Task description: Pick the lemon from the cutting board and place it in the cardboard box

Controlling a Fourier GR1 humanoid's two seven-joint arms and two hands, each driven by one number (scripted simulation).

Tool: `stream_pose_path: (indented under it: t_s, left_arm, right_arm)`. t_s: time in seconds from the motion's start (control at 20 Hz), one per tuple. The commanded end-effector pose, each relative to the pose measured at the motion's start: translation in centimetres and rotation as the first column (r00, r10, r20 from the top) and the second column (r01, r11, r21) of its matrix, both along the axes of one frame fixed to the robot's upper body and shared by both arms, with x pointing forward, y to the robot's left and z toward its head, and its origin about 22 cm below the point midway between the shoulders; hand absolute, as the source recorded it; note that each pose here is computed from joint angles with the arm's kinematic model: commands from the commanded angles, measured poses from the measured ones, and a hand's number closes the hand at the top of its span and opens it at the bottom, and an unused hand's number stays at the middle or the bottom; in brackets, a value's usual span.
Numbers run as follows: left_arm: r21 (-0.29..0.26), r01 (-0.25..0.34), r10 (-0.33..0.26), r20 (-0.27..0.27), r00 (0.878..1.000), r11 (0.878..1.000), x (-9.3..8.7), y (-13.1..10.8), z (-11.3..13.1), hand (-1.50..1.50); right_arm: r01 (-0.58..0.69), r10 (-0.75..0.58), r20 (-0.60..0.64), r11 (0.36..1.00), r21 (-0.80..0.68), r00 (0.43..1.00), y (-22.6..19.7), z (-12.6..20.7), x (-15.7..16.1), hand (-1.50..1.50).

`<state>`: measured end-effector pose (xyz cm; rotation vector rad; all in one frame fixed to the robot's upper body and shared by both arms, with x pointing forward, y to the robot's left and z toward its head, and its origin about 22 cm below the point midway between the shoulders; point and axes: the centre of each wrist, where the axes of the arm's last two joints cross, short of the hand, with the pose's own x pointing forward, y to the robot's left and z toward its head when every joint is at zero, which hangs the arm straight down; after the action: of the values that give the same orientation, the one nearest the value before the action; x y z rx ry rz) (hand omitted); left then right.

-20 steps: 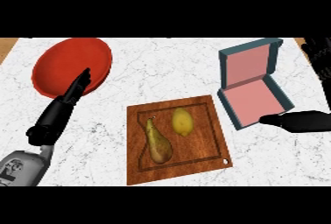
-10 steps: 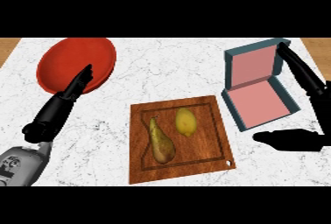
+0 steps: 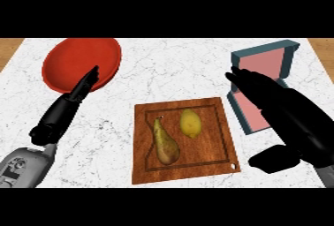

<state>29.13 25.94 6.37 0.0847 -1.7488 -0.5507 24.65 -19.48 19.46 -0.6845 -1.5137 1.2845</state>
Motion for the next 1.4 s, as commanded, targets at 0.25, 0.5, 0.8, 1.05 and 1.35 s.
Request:
stream_pose_path:
  t_s: [0.25,0.5,0.8,1.05,1.35]
  left_arm:
    - [0.000,-0.009,0.009,0.017,1.000,1.000,0.5,1.4,1.4,0.00]
    - [0.006,-0.012,0.012,0.007,1.000,1.000,0.6,1.5,0.6,0.00]
    - [-0.004,-0.021,0.021,0.009,1.000,1.000,0.6,2.0,0.5,0.00]
    - [-0.003,-0.020,0.020,-0.007,1.000,1.000,1.3,2.5,-1.3,0.00]
    - [0.004,-0.026,0.026,0.008,1.000,1.000,0.2,-0.6,-0.3,0.00]
  right_arm:
    - [0.016,-0.050,-0.119,0.962,-0.274,0.992,10.1,0.3,-0.3,-1.50]
    - [0.038,-0.100,-0.188,0.951,-0.306,0.977,13.3,-0.2,0.0,-1.50]
    - [0.050,-0.125,-0.238,0.954,-0.296,0.963,15.4,-2.5,1.0,-1.50]
    - [0.071,-0.155,-0.196,0.921,-0.382,0.968,16.5,-4.1,1.1,-1.50]
    - [0.110,-0.186,-0.177,0.922,-0.370,0.966,16.5,-4.3,1.9,-1.50]
